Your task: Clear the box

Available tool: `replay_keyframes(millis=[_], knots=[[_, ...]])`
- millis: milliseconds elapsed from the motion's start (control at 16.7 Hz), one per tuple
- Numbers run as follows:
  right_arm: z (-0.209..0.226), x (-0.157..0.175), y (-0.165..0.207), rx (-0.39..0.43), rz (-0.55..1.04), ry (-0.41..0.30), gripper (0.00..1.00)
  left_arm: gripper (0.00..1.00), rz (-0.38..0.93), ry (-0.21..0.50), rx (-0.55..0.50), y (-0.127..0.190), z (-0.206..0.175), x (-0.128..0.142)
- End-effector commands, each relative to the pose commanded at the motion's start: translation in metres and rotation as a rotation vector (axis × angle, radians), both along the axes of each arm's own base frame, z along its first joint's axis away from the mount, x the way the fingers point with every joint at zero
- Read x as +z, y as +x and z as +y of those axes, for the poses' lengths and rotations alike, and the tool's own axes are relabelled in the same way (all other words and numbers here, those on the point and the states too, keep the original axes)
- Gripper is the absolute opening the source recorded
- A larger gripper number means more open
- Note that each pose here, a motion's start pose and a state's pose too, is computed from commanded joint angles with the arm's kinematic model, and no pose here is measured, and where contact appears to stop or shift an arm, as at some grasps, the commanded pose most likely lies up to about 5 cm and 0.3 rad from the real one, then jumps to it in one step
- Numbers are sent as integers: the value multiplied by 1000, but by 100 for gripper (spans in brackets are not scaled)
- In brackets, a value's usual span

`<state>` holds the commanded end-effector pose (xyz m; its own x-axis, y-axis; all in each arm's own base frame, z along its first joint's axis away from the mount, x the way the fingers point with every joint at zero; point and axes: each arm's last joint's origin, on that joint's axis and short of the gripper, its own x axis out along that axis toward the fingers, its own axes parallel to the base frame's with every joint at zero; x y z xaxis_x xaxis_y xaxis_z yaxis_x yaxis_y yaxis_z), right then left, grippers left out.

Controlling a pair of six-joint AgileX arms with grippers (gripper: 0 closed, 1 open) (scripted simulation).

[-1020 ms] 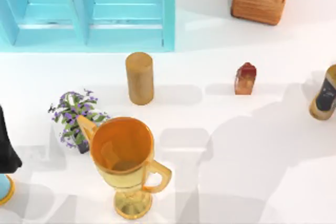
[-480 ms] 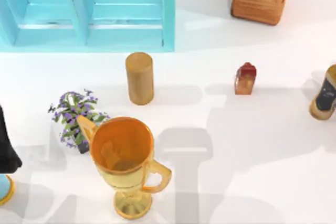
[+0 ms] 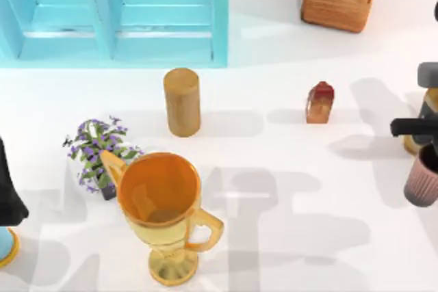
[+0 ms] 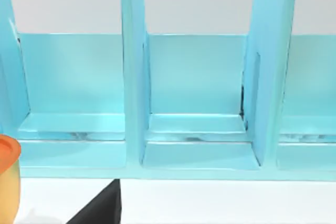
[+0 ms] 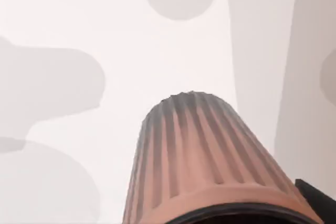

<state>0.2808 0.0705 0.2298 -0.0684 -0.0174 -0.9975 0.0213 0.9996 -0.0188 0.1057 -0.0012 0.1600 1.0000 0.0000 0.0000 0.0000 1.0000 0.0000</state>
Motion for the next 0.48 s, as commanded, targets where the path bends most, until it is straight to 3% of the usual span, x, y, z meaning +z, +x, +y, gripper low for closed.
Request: replay_keyframes(millis=[240, 480], knots=[[43, -27, -46, 11, -13, -44, 0, 100, 0, 0, 0, 0, 0, 0], [51, -29, -58, 14, -51, -40, 0, 100, 0, 0, 0, 0, 0, 0]])
